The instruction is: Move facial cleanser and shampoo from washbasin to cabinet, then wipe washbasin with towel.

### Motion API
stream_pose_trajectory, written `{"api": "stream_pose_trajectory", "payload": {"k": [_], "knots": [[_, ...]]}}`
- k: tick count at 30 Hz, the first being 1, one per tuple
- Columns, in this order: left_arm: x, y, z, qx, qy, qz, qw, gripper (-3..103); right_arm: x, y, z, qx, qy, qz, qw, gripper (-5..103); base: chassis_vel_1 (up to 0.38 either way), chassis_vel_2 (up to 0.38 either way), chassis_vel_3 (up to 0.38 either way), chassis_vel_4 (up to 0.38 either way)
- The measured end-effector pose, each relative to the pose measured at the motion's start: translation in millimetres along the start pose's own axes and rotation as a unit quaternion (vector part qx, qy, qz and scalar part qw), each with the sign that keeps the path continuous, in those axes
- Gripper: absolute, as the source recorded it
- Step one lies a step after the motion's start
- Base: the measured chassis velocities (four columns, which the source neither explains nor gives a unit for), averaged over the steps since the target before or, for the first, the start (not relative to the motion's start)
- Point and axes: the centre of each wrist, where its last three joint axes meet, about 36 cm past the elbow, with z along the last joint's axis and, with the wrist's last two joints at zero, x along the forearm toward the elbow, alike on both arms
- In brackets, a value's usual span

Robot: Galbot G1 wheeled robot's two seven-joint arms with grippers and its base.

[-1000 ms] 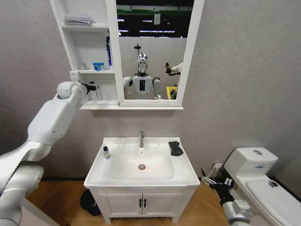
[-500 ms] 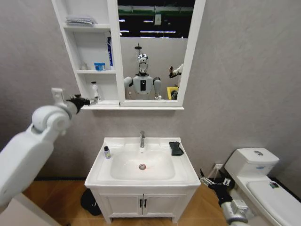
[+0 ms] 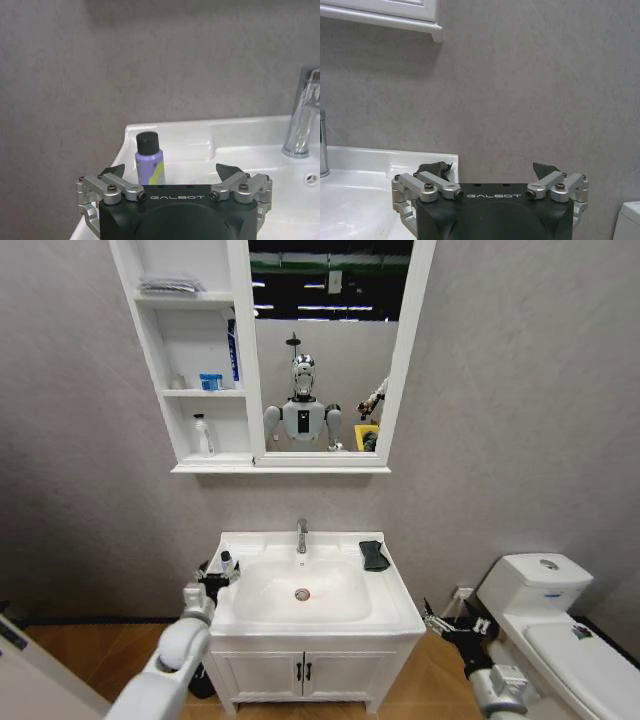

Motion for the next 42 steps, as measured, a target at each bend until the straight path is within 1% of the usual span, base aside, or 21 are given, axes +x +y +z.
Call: {"api": "stream_pose_trajectory", "payload": {"k": [2,5,7,8,9,10,12,17,23,27,33,37,40,41,42], "knots": [[-14.6,-3.8,8.1,-0.003,0.0,-0.012,0.9999,100,0.1,-3.8,-0.8,-0.003,-0.005,0.001,1.0,100,0.0,0.0,0.0,0.0],[-23.0,-5.6,10.6,0.0,0.002,-0.018,0.9998,100,-0.3,-5.9,0.0,-0.004,-0.005,0.001,1.0,100,0.0,0.0,0.0,0.0],[-36.2,-8.5,12.3,0.006,0.008,-0.033,0.9994,100,-1.6,-8.9,6.0,-0.006,-0.002,0.001,1.0,100,0.0,0.0,0.0,0.0],[-36.2,-8.5,12.3,0.006,0.008,-0.033,0.9994,100,-1.6,-8.9,6.0,-0.006,-0.002,0.001,1.0,100,0.0,0.0,0.0,0.0],[-43.2,-13.0,12.2,0.014,0.018,-0.043,0.9988,100,-1.6,-10.2,11.3,-0.006,0.0,0.002,1.0,100,0.0,0.0,0.0,0.0],[-43.2,-13.0,12.2,0.014,0.018,-0.043,0.9988,100,-1.6,-10.2,11.3,-0.006,0.0,0.002,1.0,100,0.0,0.0,0.0,0.0],[-53.5,-18.0,17.1,0.019,0.033,-0.05,0.9981,100,0.7,-12.0,18.7,-0.006,0.004,0.001,1.0,100,0.0,0.0,0.0,0.0],[-66.9,-23.5,21.1,0.019,0.042,-0.054,0.9975,100,1.8,-14.3,26.8,-0.008,0.008,0.001,1.0,100,0.0,0.0,0.0,0.0],[-96.5,-32.9,6.6,0.021,0.041,-0.056,0.9974,100,0.5,-17.6,38.0,-0.011,0.016,0.0,1.0,100,0.0,0.0,0.0,0.0],[-106.7,-34.0,2.1,0.015,0.042,-0.061,0.9971,100,-2.2,-17.2,41.7,-0.013,0.018,-0.002,1.0,100,0.0,0.0,0.0,0.0],[-111.4,-32.1,2.2,0.017,0.05,-0.076,0.9957,100,-5.2,-17.4,45.6,-0.016,0.022,-0.004,1.0,100,0.0,0.0,0.0,0.0],[-116.0,-28.8,4.8,0.014,0.056,-0.082,0.995,100,-6.6,-16.0,46.8,-0.018,0.024,-0.01,1.0,100,0.0,0.0,0.0,0.0],[-121.0,-27.9,3.4,0.016,0.056,-0.086,0.9946,100,-6.6,-14.5,47.3,-0.02,0.024,-0.01,0.999,100,0.0,0.0,0.0,0.0],[-123.6,-27.8,2.1,0.016,0.055,-0.087,0.9946,103,-6.4,-14.1,47.6,-0.02,0.025,-0.01,0.999,100,0.0,0.0,0.0,0.0],[-123.6,-27.8,2.1,0.016,0.055,-0.087,0.9946,103,-6.4,-14.1,47.6,-0.02,0.025,-0.01,0.999,100,0.0,0.0,0.0,0.0]]}}
